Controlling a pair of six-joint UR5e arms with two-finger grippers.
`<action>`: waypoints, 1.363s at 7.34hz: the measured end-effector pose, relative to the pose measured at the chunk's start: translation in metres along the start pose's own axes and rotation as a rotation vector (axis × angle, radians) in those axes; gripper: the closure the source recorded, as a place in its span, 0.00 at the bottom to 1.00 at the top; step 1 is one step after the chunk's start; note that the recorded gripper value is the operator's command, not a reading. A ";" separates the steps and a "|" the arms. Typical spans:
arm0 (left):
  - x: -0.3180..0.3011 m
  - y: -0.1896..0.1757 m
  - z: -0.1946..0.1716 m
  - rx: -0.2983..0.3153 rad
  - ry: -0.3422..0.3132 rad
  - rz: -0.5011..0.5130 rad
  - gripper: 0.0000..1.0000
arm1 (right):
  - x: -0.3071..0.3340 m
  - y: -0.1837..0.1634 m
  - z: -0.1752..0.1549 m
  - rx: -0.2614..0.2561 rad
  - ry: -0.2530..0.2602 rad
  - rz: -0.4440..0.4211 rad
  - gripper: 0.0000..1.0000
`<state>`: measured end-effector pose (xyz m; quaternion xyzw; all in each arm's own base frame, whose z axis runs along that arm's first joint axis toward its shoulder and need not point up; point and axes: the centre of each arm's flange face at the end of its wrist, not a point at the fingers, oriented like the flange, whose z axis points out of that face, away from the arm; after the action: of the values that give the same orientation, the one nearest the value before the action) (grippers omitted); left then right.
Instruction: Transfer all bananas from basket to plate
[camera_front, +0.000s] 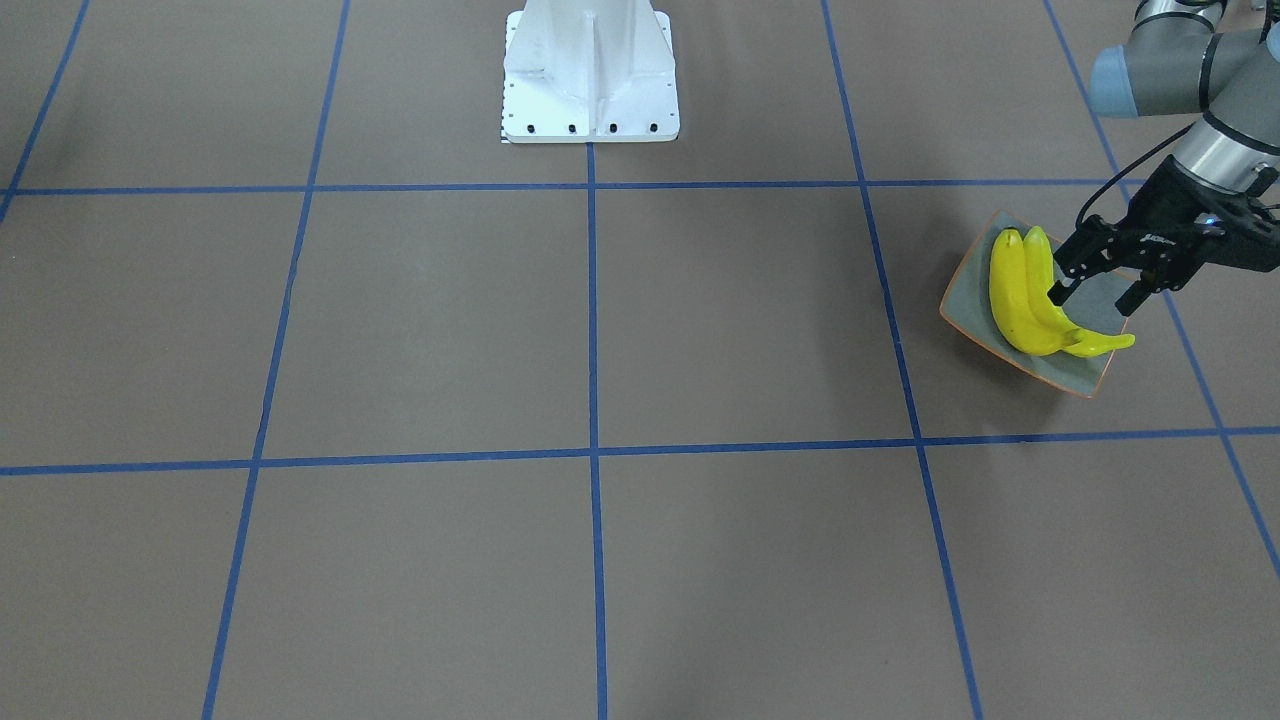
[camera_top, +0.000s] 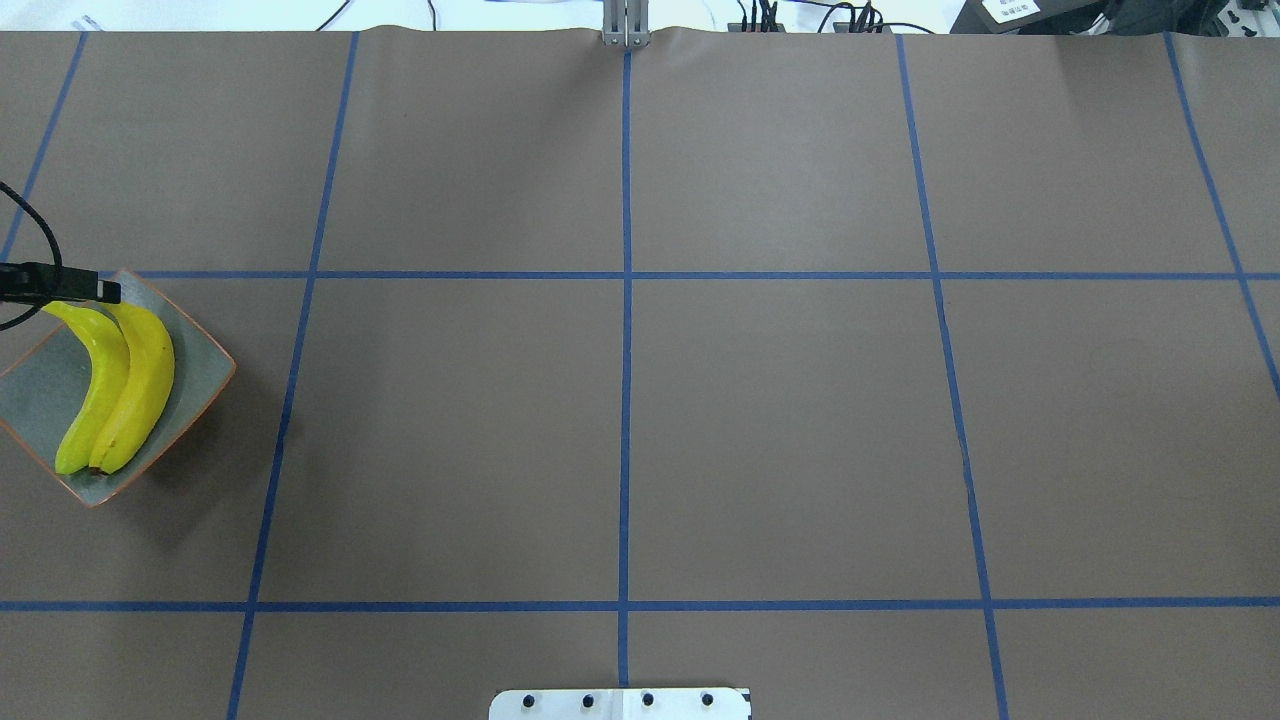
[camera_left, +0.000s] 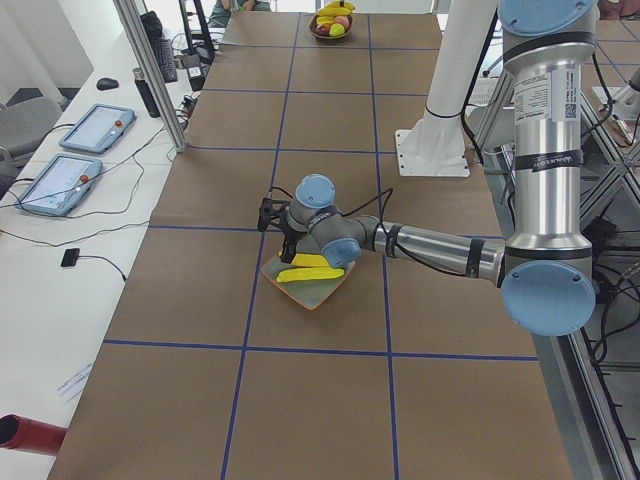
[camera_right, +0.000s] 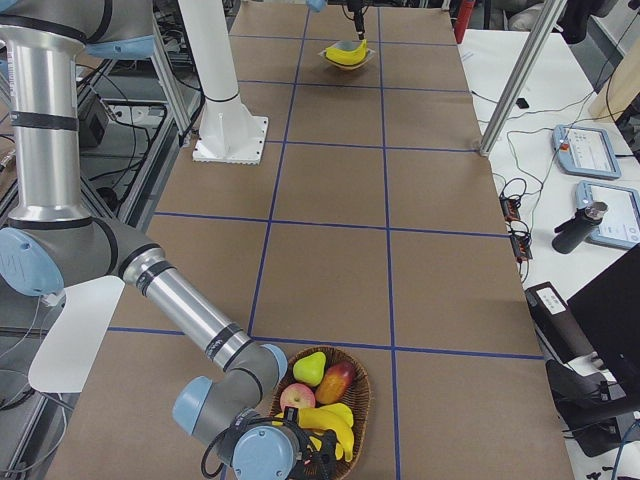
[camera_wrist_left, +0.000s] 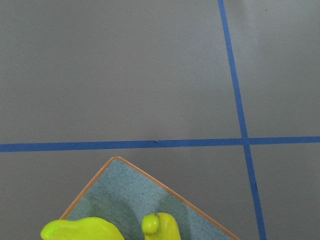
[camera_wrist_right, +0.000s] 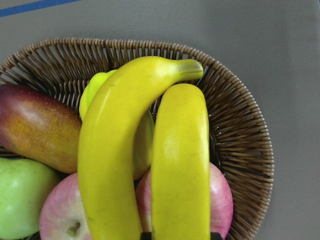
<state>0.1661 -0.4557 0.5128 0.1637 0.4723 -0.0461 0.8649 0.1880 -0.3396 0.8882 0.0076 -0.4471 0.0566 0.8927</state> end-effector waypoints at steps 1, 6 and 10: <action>0.001 -0.001 0.000 0.001 0.002 0.001 0.00 | -0.001 -0.003 -0.003 0.005 0.003 -0.005 1.00; 0.004 -0.003 0.002 0.000 0.004 0.001 0.00 | -0.009 -0.034 -0.052 0.078 0.065 -0.057 1.00; 0.033 -0.027 0.009 0.014 0.045 -0.101 0.00 | -0.071 -0.077 -0.084 0.137 0.011 -0.006 1.00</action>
<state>0.1851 -0.4815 0.4833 0.1468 0.4988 -0.0892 0.8495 0.2210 -0.4170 0.7842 0.0697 -0.4372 0.0844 0.8927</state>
